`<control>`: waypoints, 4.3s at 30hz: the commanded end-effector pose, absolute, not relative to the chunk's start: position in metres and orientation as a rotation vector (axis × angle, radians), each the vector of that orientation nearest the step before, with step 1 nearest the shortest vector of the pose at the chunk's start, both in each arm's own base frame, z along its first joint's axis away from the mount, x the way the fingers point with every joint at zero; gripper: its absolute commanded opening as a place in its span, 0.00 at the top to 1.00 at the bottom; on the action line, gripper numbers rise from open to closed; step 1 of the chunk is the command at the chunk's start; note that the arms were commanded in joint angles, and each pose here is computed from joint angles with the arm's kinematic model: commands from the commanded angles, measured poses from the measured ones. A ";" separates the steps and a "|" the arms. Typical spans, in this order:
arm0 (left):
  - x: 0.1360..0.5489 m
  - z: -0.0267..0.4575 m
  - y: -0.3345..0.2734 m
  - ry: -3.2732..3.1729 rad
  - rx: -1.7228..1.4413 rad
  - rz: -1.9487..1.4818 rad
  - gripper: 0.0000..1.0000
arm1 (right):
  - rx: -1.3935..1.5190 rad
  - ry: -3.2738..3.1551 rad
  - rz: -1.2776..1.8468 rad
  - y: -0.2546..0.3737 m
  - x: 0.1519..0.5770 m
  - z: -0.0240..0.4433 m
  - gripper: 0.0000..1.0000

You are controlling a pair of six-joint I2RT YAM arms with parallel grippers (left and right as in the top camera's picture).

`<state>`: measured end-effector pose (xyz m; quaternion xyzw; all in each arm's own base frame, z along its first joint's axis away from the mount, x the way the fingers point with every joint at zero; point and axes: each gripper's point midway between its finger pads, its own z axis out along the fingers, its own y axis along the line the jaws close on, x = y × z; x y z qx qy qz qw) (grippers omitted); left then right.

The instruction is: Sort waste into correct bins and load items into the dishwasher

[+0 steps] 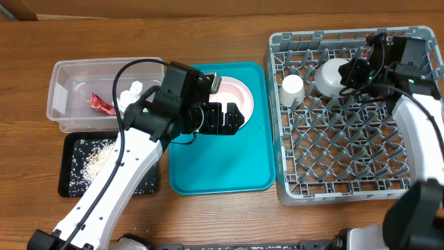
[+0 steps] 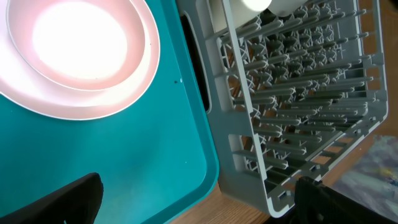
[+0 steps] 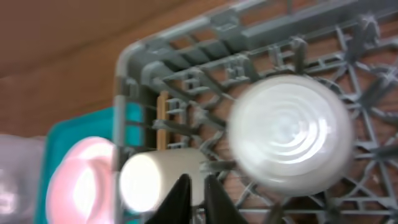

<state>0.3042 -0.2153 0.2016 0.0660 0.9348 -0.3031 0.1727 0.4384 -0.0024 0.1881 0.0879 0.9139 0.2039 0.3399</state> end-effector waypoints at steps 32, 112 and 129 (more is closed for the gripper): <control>0.424 0.103 -0.167 2.572 -0.068 -0.210 0.42 | 0.193 2.548 0.629 0.037 0.384 0.196 0.47; 0.358 0.201 -0.216 2.711 0.203 -0.433 0.96 | -0.191 2.727 0.568 0.164 0.334 0.174 0.48; 0.360 0.204 -0.221 2.691 0.213 -0.452 0.96 | -0.090 2.719 0.621 0.168 0.338 0.178 0.68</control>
